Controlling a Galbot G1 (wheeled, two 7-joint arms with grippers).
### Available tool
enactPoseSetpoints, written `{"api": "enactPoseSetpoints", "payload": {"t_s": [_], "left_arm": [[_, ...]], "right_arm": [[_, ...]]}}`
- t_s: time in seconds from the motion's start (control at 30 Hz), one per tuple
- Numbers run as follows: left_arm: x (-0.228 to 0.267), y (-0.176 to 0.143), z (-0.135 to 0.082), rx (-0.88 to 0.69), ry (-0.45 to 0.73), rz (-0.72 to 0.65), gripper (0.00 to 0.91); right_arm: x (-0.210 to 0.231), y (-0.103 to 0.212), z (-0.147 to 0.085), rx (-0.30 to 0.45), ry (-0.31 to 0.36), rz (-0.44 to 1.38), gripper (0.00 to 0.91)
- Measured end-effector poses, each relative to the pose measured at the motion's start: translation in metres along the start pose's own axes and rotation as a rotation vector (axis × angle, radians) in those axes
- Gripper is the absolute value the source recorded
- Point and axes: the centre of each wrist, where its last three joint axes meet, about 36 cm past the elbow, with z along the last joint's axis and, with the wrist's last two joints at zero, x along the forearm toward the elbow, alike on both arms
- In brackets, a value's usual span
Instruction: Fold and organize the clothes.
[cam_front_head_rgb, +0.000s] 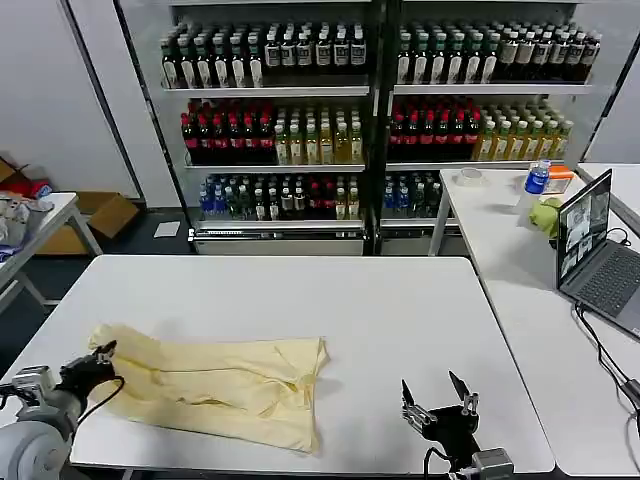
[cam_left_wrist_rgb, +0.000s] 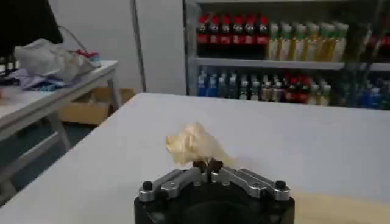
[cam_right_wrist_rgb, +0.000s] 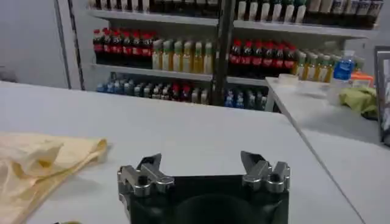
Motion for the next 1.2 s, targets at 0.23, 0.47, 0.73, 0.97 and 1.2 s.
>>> {"api": "enactPoseSetpoints", "payload": {"t_s": [0.23,0.47,0.73,0.97,1.2], "left_arm": [[0.022,-0.037,-0.009,-0.011,-0.043,0.078,0.020],[0.039,-0.080,-0.006,-0.037,-0.062,0.151,0.010],[0.045,-0.128,0.013,-0.063,-0.056,0.199,0.010],[0.045,-0.167,0.027,-0.028,-0.044,0.280,0.010],[0.043,-0.196,0.036,0.062,-0.018,0.376,0.010]], "right_arm": [[-0.004,0.001,0.003,0.007,0.007,-0.004,0.907],[-0.007,0.000,0.004,0.015,0.009,-0.006,0.907],[-0.012,0.001,0.006,0.017,0.011,-0.008,0.907],[-0.018,0.005,0.008,0.012,0.017,-0.012,0.907],[-0.024,0.009,0.010,0.005,0.022,-0.018,0.907]]}}
